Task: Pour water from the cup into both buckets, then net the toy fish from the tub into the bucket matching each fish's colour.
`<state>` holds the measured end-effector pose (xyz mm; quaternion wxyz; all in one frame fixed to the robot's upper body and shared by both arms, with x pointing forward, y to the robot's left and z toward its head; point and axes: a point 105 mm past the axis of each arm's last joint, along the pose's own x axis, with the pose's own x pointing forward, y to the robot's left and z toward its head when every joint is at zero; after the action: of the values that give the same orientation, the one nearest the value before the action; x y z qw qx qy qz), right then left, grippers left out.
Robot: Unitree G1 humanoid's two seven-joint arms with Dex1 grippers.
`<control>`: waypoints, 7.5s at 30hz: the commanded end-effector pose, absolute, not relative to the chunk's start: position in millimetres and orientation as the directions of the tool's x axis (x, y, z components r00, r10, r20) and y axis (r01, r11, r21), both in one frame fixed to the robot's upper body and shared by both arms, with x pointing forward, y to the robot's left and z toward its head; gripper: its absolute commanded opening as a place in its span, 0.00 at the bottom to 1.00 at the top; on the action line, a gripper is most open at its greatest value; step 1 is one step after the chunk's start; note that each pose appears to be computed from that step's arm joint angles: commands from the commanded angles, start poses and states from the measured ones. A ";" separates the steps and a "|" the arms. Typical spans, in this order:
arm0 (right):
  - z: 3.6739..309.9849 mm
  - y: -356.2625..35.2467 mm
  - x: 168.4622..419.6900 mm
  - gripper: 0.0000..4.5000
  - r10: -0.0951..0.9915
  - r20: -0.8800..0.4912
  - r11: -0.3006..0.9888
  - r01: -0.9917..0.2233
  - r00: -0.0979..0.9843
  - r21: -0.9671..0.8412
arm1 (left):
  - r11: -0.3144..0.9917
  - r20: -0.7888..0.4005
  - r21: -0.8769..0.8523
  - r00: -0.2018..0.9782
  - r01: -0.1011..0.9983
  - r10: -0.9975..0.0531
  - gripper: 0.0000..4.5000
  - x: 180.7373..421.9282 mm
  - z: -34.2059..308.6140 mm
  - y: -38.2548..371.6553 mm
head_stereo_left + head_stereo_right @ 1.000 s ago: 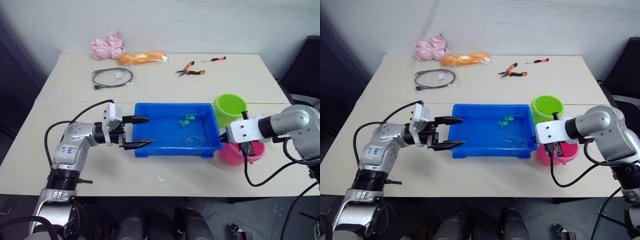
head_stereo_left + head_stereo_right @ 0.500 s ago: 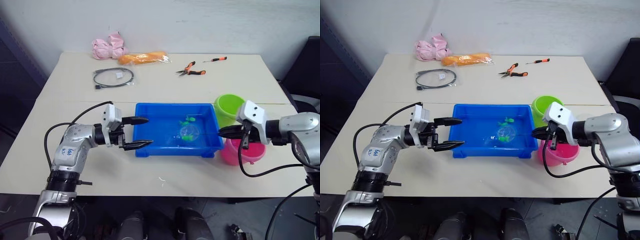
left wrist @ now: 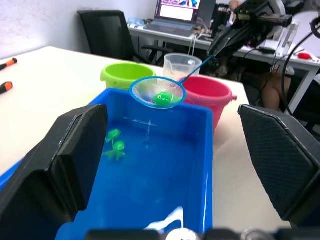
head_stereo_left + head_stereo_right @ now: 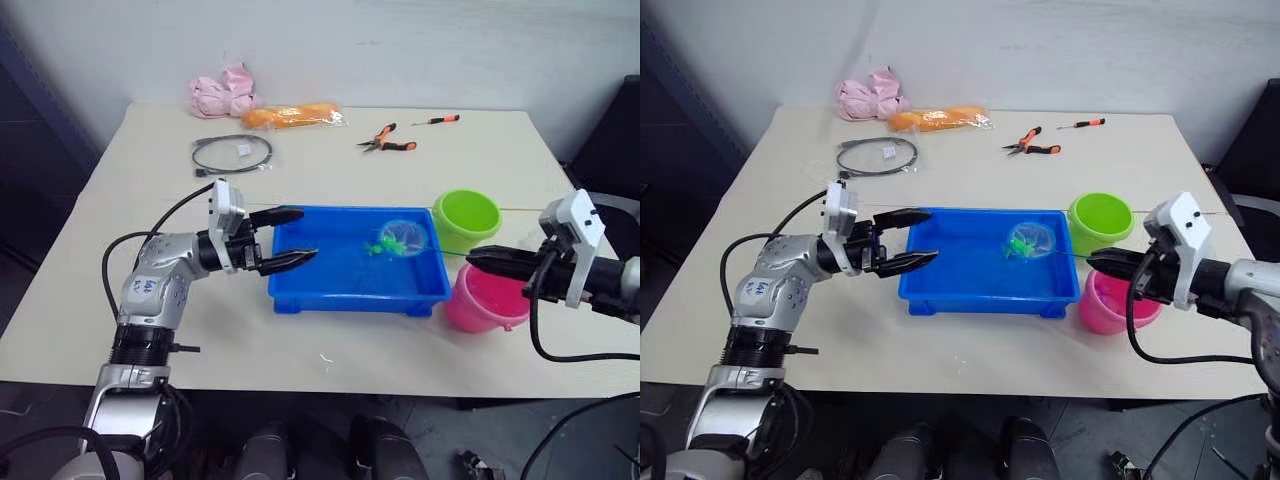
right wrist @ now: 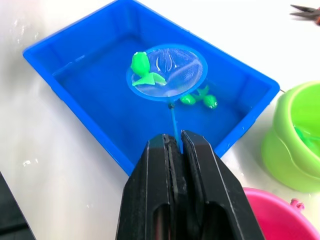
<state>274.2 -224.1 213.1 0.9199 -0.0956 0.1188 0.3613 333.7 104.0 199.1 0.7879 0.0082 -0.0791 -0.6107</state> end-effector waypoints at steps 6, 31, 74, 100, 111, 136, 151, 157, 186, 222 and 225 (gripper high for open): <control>247.4 -265.8 268.5 0.00 0.458 -0.181 0.864 -0.484 0.870 -0.142 | 0.267 0.184 0.114 0.243 0.957 -0.952 0.99 339.3 220.4 98.5; 219.1 -296.2 313.6 0.00 0.148 0.009 -0.088 0.022 0.989 -0.996 | 0.230 0.168 0.151 0.204 0.961 -0.964 0.99 329.6 214.4 87.8; 197.0 -196.3 285.3 0.00 0.368 -0.319 0.692 -0.486 0.874 -0.534 | 0.316 0.059 0.165 0.310 0.934 -0.949 0.99 326.5 195.7 134.3; 167.3 -189.6 313.0 0.00 0.308 -0.442 0.070 -0.483 0.842 -0.873 | 0.317 0.031 0.178 0.316 0.932 -0.948 0.99 325.9 186.0 136.7; 152.6 -165.5 297.4 0.00 0.421 -0.502 0.380 -0.649 0.756 -0.659 | 0.320 0.031 0.178 0.319 0.931 -0.947 0.99 326.4 183.8 140.4; 235.0 -207.1 269.0 0.00 0.594 -0.169 0.786 -0.612 0.786 -0.083 | 0.326 0.157 0.172 0.301 0.929 -0.941 0.99 336.8 217.1 112.0; 233.6 -315.5 311.8 0.00 0.114 -0.087 0.851 -0.143 0.990 -0.505 | 0.308 0.222 0.115 0.278 0.944 -0.935 0.99 338.6 229.3 83.4; 224.5 -310.5 327.1 0.00 0.099 -0.049 0.630 -0.101 0.994 -0.770 | 0.292 0.233 0.126 0.258 0.948 -0.938 0.99 339.9 226.8 71.4; 210.0 -296.0 335.0 0.00 0.185 0.028 -0.183 0.063 0.982 -0.981 | 0.255 0.191 0.125 0.229 0.959 -0.954 0.99 336.0 215.9 70.8; 169.9 -171.9 308.5 0.00 0.621 -0.502 0.190 -0.736 0.603 -0.649 | 0.205 -0.128 0.251 0.242 0.946 -0.962 0.99 316.9 187.2 152.0; 168.6 -167.6 303.8 0.00 0.635 -0.552 0.184 -0.800 0.541 -0.572 | 0.224 -0.117 0.259 0.261 0.939 -0.958 0.99 318.9 188.7 152.4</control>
<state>308.6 -172.6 159.7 0.7703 -0.4375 0.0953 0.4541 319.7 150.8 180.4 0.7782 0.1299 -0.0152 -0.6142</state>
